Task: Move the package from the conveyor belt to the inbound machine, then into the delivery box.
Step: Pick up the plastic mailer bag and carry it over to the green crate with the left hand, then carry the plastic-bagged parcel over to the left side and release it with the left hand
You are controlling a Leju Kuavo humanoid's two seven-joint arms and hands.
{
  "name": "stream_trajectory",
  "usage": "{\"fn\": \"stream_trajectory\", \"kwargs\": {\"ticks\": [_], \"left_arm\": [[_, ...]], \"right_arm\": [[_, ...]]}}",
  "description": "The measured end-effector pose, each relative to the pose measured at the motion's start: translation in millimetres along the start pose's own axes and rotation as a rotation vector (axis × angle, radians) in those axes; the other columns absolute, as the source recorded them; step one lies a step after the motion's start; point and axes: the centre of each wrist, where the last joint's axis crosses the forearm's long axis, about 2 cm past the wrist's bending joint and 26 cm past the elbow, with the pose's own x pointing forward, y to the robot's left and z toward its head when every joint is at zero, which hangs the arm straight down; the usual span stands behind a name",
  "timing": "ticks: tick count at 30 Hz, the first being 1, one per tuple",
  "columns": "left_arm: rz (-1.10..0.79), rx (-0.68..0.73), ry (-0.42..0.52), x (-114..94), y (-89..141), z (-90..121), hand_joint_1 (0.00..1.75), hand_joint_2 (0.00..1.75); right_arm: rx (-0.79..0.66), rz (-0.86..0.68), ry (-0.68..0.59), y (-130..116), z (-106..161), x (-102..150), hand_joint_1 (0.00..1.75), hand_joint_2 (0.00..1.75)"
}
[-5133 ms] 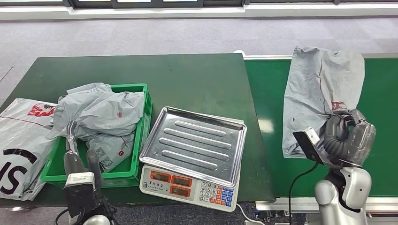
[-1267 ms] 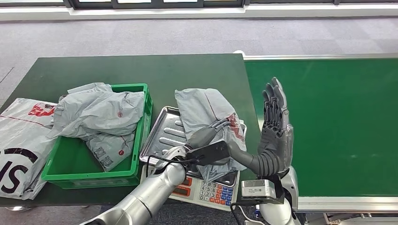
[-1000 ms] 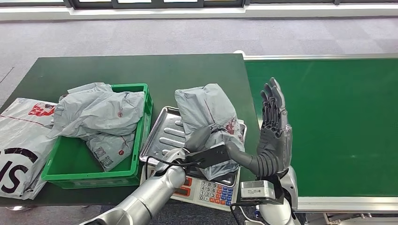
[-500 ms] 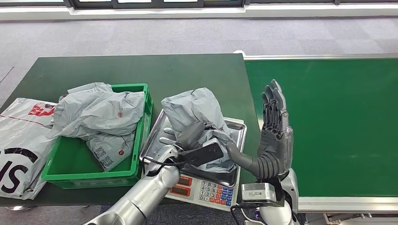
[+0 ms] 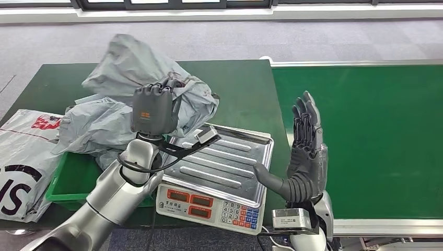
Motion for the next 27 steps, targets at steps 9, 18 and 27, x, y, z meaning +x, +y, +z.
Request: {"fn": "stream_trajectory", "kwargs": {"ticks": [9,18,27], "left_arm": [[-0.221,0.081,-0.102,-23.1,7.1,-15.8,1.75,1.75],[-0.367,0.061,-0.258,-64.9,6.5,-3.9,1.75,1.75],[-0.36,-0.094,-0.227,-83.7,-31.4,63.3,1.75,1.75]], "right_arm": [[-0.023,-0.016,0.002,1.8,6.9,-4.2,0.0,1.75],[-0.031,-0.013,0.034,3.5,14.4,-10.5,0.0,1.75],[-0.086,0.051,0.081,-5.6,34.4,-14.6,0.0,1.75]]}}
